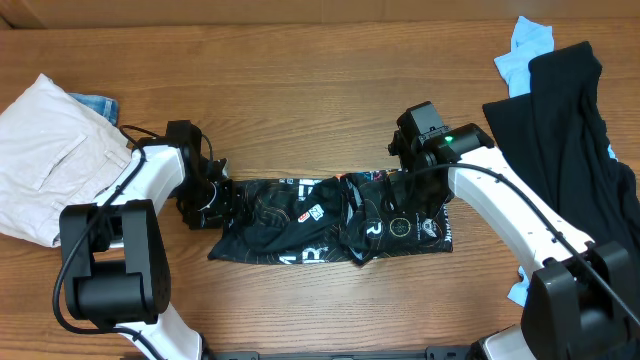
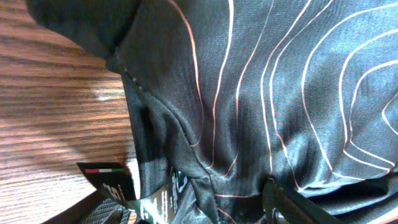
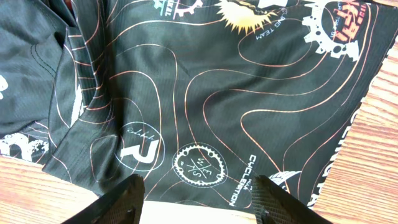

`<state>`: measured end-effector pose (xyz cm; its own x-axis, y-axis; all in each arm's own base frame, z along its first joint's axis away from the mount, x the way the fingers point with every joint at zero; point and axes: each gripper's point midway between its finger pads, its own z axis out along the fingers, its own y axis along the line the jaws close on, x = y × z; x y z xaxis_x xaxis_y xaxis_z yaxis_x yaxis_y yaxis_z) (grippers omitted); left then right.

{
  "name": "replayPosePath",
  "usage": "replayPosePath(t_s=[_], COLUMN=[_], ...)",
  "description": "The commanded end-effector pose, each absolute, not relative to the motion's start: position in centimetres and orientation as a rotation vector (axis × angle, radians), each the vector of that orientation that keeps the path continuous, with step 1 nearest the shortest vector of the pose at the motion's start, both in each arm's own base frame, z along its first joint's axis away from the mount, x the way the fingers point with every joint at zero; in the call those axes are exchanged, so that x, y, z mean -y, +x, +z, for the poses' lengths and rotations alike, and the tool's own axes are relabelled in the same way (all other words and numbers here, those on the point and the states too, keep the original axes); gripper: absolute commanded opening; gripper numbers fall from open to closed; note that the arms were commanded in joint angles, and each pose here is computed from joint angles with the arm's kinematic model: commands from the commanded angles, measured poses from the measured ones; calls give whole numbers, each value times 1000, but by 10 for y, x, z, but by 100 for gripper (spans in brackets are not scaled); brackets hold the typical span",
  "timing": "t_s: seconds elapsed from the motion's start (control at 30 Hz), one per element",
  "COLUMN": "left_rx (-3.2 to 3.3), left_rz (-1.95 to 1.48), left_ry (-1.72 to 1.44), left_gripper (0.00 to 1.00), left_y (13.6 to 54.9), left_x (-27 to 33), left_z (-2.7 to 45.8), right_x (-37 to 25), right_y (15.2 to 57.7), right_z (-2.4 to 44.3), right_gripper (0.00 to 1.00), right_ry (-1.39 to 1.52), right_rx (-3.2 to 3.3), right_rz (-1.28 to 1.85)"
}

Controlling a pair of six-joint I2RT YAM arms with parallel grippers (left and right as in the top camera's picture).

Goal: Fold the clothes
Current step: 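Fold the strip's left end rightward toward the center with the left gripper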

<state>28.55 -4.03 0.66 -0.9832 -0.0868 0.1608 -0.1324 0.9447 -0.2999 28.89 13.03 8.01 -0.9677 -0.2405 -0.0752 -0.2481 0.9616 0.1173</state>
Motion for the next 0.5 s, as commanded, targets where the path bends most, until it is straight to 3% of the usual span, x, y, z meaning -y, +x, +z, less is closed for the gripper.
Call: replayPosePath(t_s=[0.0, 0.2, 0.47], left_rx=[2973, 2993, 2943], left_rz=[477, 541, 643], left_ry=[85, 37, 27], left_gripper=[70, 73, 52], left_y=[284, 285, 261], left_x=[43, 50, 66], left_z=[8, -1, -19], right_x=[-131, -131, -131], right_y=[298, 298, 299], right_z=[92, 93, 93], right_gripper=[59, 59, 59], right_ry=[-370, -370, -370], right_rx=[-3003, -3003, -2998], right_rz=[196, 196, 198])
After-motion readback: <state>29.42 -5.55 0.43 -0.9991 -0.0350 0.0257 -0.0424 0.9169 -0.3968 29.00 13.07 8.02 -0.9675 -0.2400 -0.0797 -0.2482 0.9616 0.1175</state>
